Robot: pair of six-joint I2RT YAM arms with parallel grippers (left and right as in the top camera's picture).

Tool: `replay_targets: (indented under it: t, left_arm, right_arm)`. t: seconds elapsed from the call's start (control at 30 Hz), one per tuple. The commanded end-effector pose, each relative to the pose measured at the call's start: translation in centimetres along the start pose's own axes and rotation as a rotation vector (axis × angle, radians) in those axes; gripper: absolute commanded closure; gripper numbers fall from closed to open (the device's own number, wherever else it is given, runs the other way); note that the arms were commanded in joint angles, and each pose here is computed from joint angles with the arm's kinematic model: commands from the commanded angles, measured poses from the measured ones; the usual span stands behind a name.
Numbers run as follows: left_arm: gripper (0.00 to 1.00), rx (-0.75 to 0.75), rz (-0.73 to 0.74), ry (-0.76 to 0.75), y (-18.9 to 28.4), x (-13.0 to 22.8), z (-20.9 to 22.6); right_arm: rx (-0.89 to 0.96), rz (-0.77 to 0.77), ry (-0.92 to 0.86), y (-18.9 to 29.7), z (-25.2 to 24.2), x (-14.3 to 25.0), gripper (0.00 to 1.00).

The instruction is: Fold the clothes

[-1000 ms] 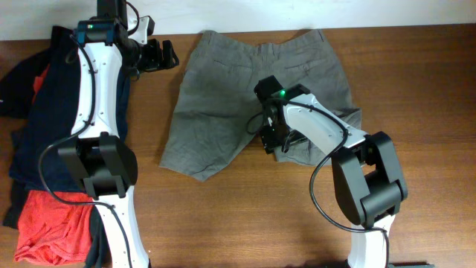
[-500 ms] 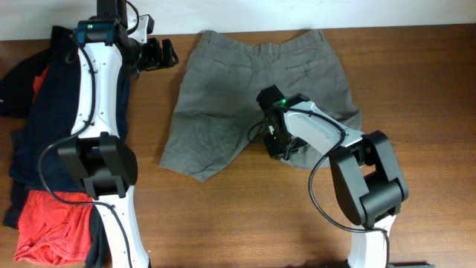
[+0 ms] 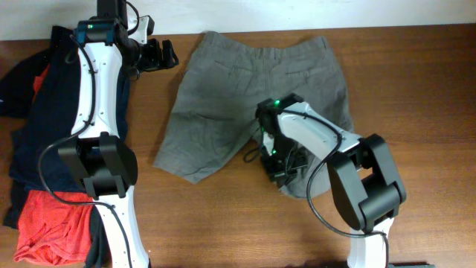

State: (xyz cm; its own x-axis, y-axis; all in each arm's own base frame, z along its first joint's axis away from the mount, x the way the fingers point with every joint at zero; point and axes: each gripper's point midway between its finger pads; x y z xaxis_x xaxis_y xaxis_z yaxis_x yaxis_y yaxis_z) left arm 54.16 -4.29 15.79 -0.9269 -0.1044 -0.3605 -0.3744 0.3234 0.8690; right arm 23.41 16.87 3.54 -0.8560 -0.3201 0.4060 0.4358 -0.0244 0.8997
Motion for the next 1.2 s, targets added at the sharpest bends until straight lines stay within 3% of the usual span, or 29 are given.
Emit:
replay_targets:
  t: [0.0, 0.27, 0.33, 0.47, 0.53, 0.67, 0.8, 0.93, 1.17]
  left_arm:
    - [0.01, -0.003, -0.010, 0.005, 0.6, -0.2, -0.2]
    - [0.01, -0.003, -0.005, 0.007, 0.6, 0.0, -0.1]
    - [0.01, -0.003, -0.005, 0.008, 0.6, 0.0, -0.1]
    - [0.01, -0.004, -0.003, 0.008, 0.6, 0.0, -0.1]
    - [0.01, -0.003, -0.005, 0.007, 0.6, 0.0, -0.2]
    - [0.01, -0.003, -0.008, 0.007, 0.6, -0.1, -0.1]
    - [0.01, -0.002, -0.013, 0.002, 0.5, -0.2, -0.3]
    - [0.01, -0.004, -0.012, 0.001, 0.5, -0.2, -0.3]
    - [0.01, -0.002, -0.030, -0.005, 0.5, -0.6, -0.4]
  right_arm:
    - [-0.063, -0.007, 0.063, 0.9, 3.6, 1.2, 0.89]
    - [-0.101, -0.066, 0.127, 2.6, 7.2, 2.1, 0.77]
    - [-0.110, -0.132, 0.131, 4.4, 7.5, 1.7, 0.68]
    - [-0.065, -0.357, 0.095, 10.7, 5.5, -0.2, 0.27]
    - [-0.038, -0.427, 0.047, 12.9, 3.4, -1.1, 0.18]
    - [0.014, -0.589, -0.083, 16.8, -2.6, -4.0, 0.12]
    - [0.009, -0.712, -0.207, 19.0, -9.2, -6.9, 0.12]
    - [-0.050, -0.606, -0.369, 16.7, -15.0, -5.6, 0.12]
    - [-0.144, -0.446, -0.560, 13.2, -19.8, -1.5, 0.12]
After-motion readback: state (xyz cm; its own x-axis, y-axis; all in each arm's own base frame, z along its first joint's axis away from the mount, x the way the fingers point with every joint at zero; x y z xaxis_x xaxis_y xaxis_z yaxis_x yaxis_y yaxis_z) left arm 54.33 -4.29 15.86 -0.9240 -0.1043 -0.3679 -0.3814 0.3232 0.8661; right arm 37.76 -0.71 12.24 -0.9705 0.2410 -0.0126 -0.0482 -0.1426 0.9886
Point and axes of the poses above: each gripper's point midway between its finger pads, its own y axis back along the fingers, its own z axis along the line the jaws close on, x = y × z, and after that the axes turned 2 degrees about y, right-handed
